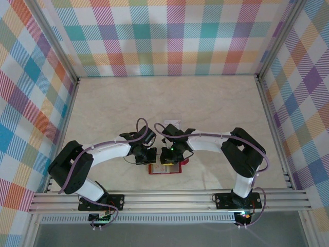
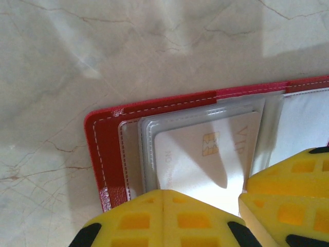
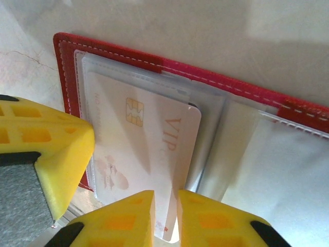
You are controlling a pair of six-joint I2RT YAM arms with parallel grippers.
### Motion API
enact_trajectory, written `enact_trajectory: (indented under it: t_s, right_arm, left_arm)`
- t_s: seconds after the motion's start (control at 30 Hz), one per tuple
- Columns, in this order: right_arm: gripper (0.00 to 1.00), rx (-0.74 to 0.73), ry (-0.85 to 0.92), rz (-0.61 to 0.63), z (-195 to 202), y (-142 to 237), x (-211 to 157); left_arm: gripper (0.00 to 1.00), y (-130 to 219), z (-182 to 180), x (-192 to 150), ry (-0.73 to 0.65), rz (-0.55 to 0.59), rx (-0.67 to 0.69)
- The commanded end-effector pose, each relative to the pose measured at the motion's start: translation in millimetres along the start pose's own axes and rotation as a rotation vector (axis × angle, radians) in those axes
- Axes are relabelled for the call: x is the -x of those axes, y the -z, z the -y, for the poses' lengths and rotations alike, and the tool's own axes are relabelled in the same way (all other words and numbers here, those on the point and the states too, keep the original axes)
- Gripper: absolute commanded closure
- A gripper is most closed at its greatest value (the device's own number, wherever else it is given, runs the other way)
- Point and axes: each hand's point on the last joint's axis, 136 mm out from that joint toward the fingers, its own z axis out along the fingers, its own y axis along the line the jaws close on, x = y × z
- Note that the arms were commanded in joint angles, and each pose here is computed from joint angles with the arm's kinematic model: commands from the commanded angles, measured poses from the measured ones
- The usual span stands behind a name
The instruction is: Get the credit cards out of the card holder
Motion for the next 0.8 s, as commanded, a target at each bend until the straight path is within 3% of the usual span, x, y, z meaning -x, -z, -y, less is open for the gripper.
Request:
enact_trajectory:
  t_s: [0.0, 0.2, 0.47, 0.77]
  right_arm:
    - [0.84, -0.009, 0.048, 0.007, -10.6, 4.7, 0.3]
    - [0.86, -0.018, 0.059, 0.005, -10.4, 3.6, -0.9]
    - [0.70, -0.068, 0.061, -0.003, -2.1, -2.9, -1.3]
    - [0.64, -0.123, 0.068, 0.014, 5.9, 1.8, -1.8]
  left_arm:
    - [0.98, -6.3, -14.5, -8.5, -0.009, -0.028, 0.065]
    - [0.98, -6.8, -14.6, -9.1, -0.008, -0.031, 0.065]
    - [0.98, -6.1, -13.6, -8.0, -0.009, -0.029, 0.066]
    - [0.98, -5.1, -15.6, -8.8, -0.006, -0.027, 0.073]
